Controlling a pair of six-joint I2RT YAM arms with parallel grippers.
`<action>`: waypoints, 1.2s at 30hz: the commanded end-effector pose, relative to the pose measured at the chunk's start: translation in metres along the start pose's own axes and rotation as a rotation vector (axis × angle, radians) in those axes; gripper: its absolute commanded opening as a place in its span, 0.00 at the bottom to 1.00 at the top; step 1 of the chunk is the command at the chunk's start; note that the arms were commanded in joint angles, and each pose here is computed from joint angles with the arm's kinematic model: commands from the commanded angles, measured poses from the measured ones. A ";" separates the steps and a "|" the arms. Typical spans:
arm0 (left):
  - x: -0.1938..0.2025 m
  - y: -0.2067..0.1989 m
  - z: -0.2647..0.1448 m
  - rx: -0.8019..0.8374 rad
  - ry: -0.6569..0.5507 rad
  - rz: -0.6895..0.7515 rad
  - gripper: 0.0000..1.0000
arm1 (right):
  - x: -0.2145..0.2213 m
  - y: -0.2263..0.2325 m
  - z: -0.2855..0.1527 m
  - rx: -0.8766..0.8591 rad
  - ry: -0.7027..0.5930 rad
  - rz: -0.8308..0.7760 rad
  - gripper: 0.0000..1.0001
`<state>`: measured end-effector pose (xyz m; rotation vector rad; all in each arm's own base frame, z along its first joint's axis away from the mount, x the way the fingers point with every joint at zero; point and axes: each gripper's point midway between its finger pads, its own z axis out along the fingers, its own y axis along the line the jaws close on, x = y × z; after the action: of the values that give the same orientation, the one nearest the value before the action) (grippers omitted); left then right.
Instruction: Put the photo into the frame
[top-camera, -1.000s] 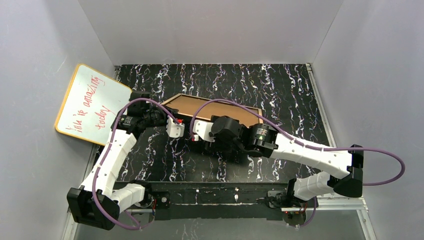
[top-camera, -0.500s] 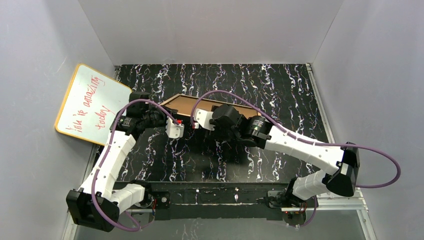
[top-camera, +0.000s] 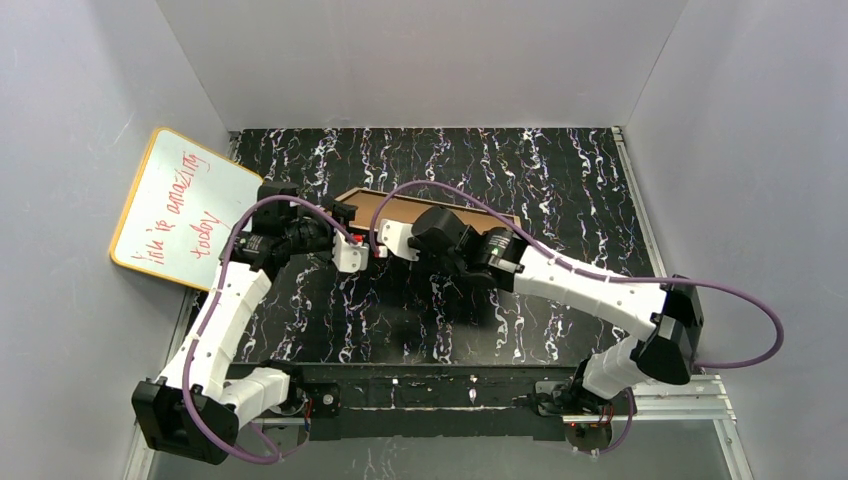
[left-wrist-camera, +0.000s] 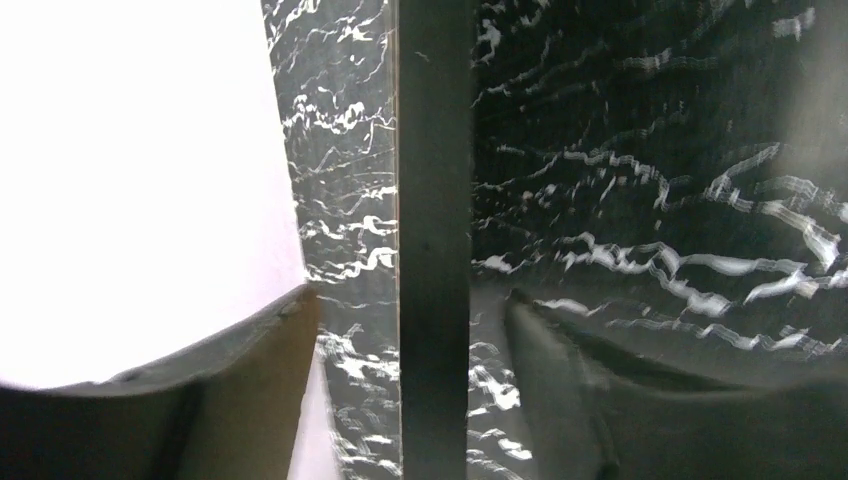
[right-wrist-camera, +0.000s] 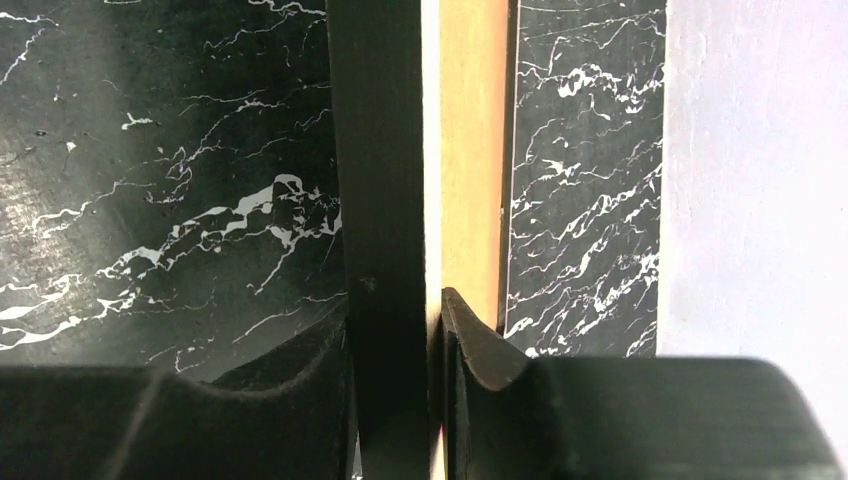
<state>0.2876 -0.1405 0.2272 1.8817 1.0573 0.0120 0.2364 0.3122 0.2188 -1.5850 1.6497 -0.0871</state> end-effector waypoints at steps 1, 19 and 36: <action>-0.021 0.034 -0.013 -0.128 -0.064 -0.033 0.78 | -0.038 -0.035 -0.012 0.066 -0.111 0.086 0.33; 0.005 0.170 -0.077 -0.606 -0.038 -1.006 0.98 | -0.100 -0.135 -0.041 -0.081 -0.354 0.734 0.24; 0.084 0.024 -0.004 -0.116 0.300 -1.346 0.98 | 0.081 -0.128 -0.025 -0.331 -0.410 1.604 0.20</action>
<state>0.3718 -0.0776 0.2235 0.7127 2.2390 -0.3401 0.3613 0.1726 0.2623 -0.0492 2.1437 0.9167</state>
